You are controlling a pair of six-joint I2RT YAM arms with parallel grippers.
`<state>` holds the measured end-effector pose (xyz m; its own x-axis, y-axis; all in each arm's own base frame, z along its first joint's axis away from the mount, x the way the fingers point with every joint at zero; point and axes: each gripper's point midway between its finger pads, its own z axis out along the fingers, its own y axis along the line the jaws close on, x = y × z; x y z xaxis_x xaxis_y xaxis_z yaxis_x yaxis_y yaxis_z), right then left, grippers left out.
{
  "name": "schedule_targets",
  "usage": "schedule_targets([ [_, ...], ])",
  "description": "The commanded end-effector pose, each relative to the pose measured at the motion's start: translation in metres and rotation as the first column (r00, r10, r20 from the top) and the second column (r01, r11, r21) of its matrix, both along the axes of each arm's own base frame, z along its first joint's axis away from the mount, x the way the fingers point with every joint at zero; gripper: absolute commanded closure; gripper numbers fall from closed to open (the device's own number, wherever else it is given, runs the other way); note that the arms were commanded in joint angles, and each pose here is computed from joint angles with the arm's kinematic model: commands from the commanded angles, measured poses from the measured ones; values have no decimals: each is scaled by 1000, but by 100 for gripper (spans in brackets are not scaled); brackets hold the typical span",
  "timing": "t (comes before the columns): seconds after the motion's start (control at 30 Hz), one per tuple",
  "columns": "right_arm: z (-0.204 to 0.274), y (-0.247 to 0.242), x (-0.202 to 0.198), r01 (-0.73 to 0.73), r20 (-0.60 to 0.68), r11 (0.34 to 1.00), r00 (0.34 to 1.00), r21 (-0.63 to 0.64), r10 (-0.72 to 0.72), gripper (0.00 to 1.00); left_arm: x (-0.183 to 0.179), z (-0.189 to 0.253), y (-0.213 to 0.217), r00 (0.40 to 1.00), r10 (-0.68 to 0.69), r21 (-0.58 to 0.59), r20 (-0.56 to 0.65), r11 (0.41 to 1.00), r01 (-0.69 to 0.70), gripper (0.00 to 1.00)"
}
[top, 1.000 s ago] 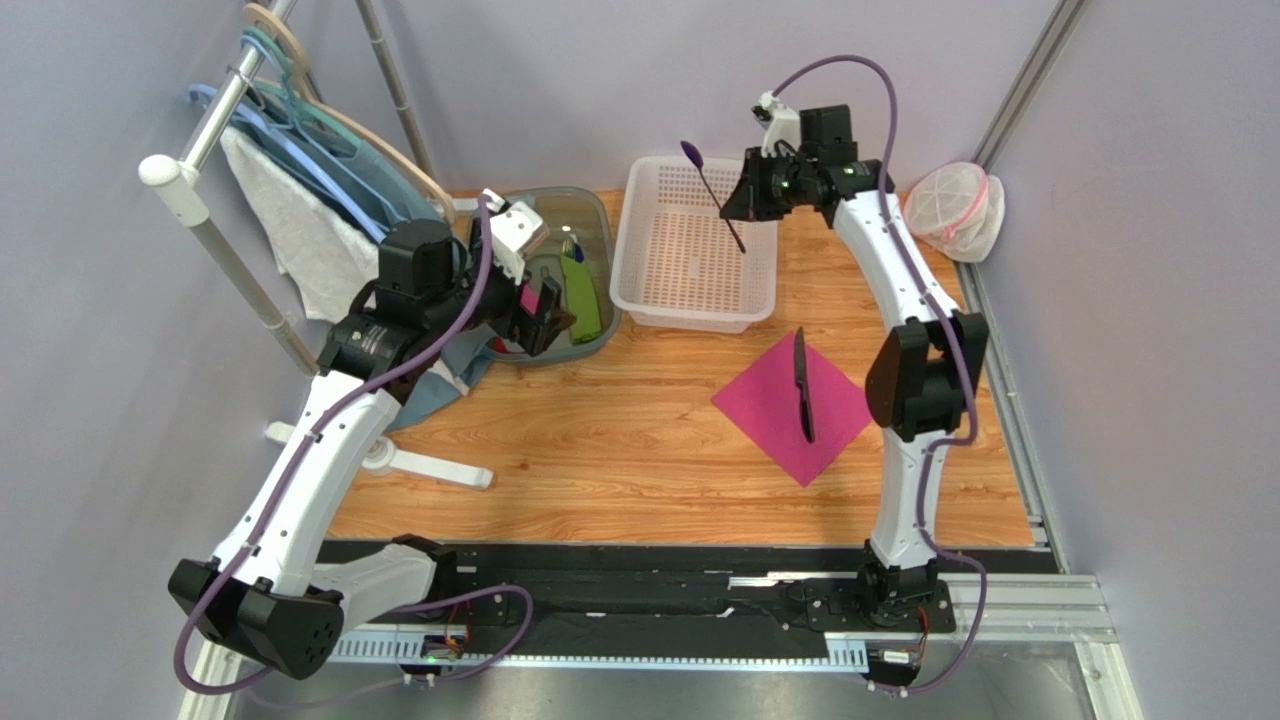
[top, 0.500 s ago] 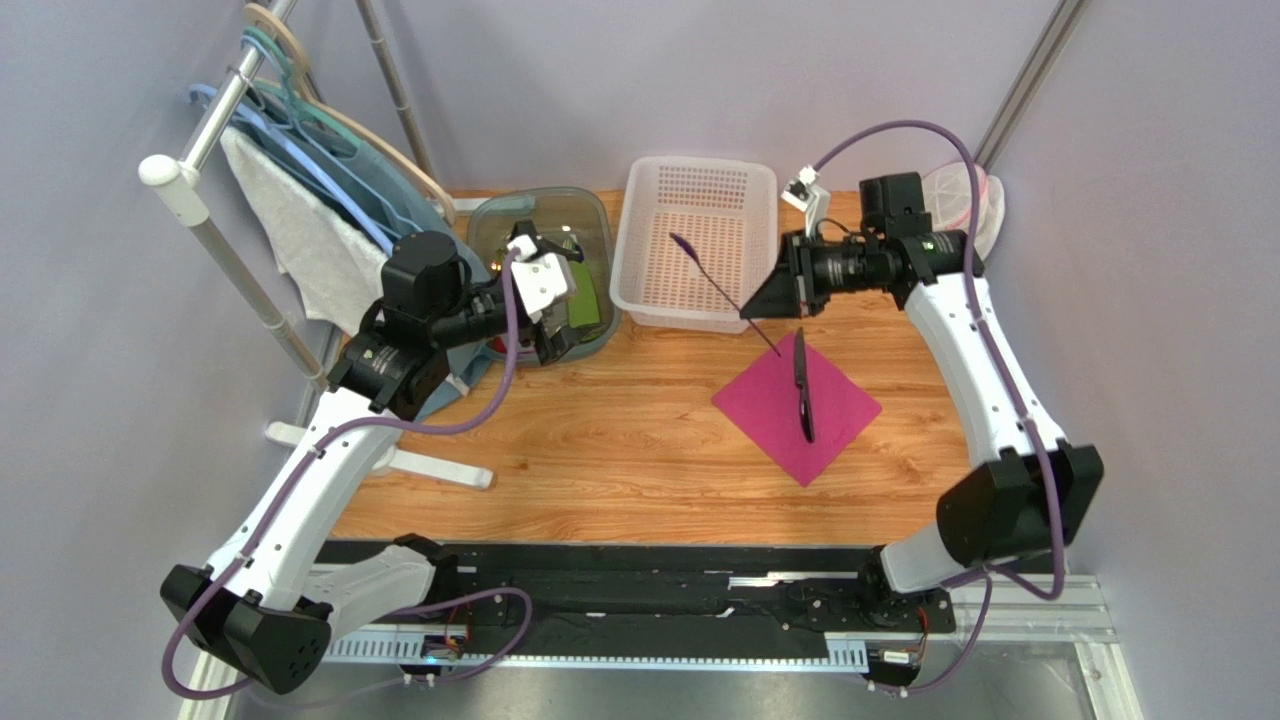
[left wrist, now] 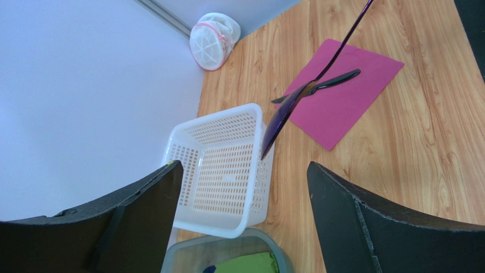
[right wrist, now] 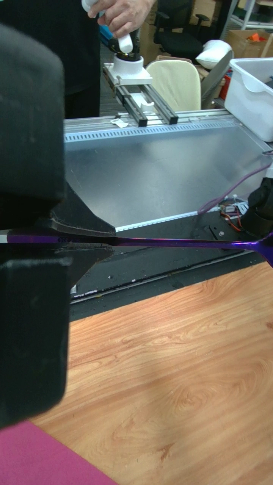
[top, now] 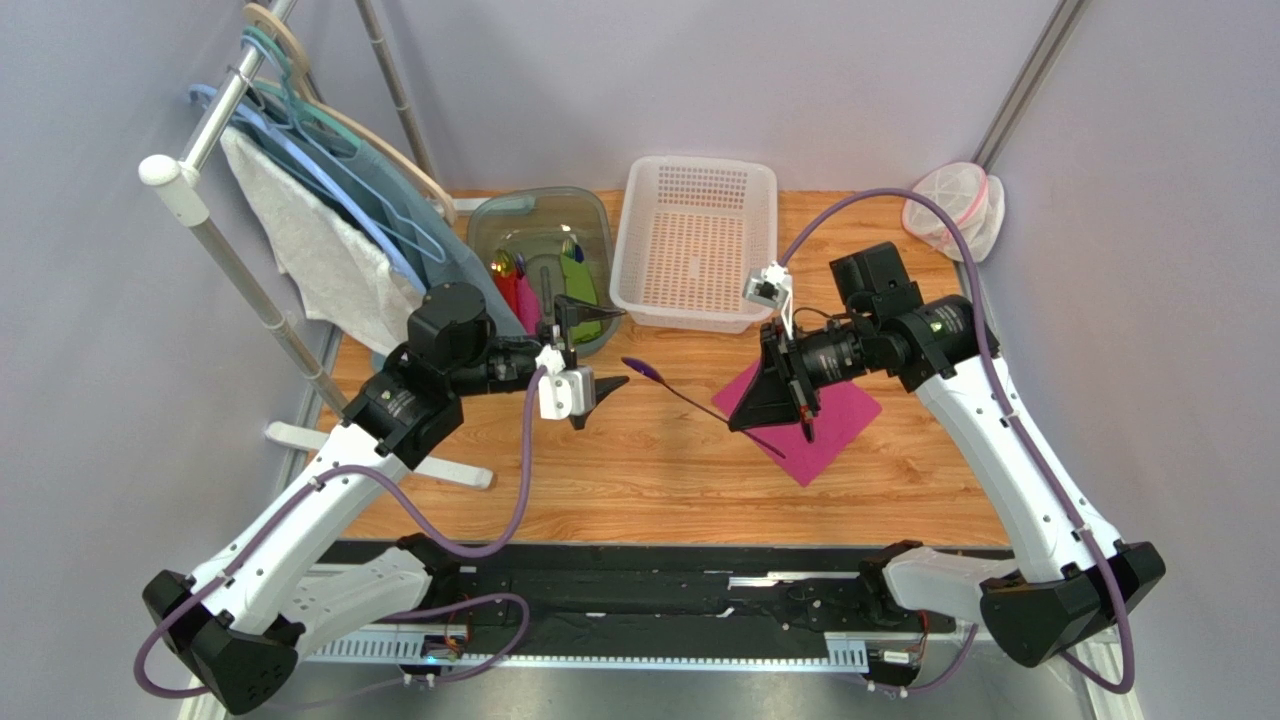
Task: Place the utensils on the paper napkin and roll it up
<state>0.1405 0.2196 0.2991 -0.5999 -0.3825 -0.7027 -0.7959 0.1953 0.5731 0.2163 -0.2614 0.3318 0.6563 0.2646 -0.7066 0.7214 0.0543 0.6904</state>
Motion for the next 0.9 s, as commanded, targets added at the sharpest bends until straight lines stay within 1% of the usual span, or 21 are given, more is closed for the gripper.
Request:
schedule_targets([
  [0.0,8,3,-11,-64,58,998,996,22,63,100,-17,9,-9,996,-70,0,60,998,70,17],
  [0.03,7,4,-13,-72,56,997,996,22,71,100,-18,9,-11,995,-73,3,63,997,73,22],
  [0.1,7,6,-17,-91,57,996,994,21,89,100,-23,5,-14,995,-87,13,48,996,86,27],
  [0.2,6,7,-21,-106,68,994,992,16,105,100,-26,6,-18,995,-93,12,42,996,93,39],
  [0.23,6,7,-21,-108,72,994,992,15,107,100,-26,7,-19,995,-94,11,40,996,94,48],
  [0.3,8,7,-23,-113,85,993,990,18,111,100,-30,5,-20,993,-112,18,30,994,111,58],
  [0.33,10,7,-23,-115,87,993,990,20,113,100,-31,6,-21,993,-117,24,28,993,117,68],
  [0.4,13,8,-22,-116,95,993,989,26,113,100,-35,1,-21,992,-126,39,3,991,126,77],
  [0.43,16,8,-22,-116,101,993,988,28,113,100,-35,2,-21,992,-127,36,0,991,127,90],
  [0.47,16,8,-20,-111,104,993,989,25,108,100,-37,3,-20,992,-127,34,-7,991,127,97],
  [0.53,14,7,-14,-77,110,997,991,-1,77,98,-41,7,-18,992,-121,15,-43,992,122,100],
  [0.57,13,7,-11,-63,116,998,991,-16,64,93,-43,4,-17,990,-117,18,-76,993,119,100],
  [0.6,12,5,-6,-42,130,999,991,-31,46,85,-47,9,-17,987,-126,10,-103,992,127,100],
  [0.63,10,2,3,3,157,998,988,-68,7,67,-51,6,-16,980,-125,12,-156,992,128,100],
  [0.67,13,1,11,35,204,996,979,-79,-18,58,-56,-1,-13,968,-117,32,-223,991,127,100],
  [0.7,17,-3,19,79,261,993,964,-91,-53,52,-58,3,-12,960,-108,30,-256,992,120,100],
  [0.73,16,-12,36,168,339,977,934,-131,-115,45,-59,-3,-12,932,-78,36,-355,995,97,100],
  [0.77,25,-13,49,207,416,972,898,-107,-145,40,-61,-10,-10,903,-47,59,-426,995,80,100],
  [0.8,31,-16,55,239,471,967,866,-93,-169,36,-58,-8,-10,884,-7,68,-468,997,43,100],
  [0.83,40,-23,57,273,529,959,826,-73,-195,30,-56,-17,-13,845,19,97,-534,995,38,100],
  [0.87,47,-24,59,266,584,962,791,-55,-185,29,-62,-28,-10,785,57,138,-616,990,37,100],
])
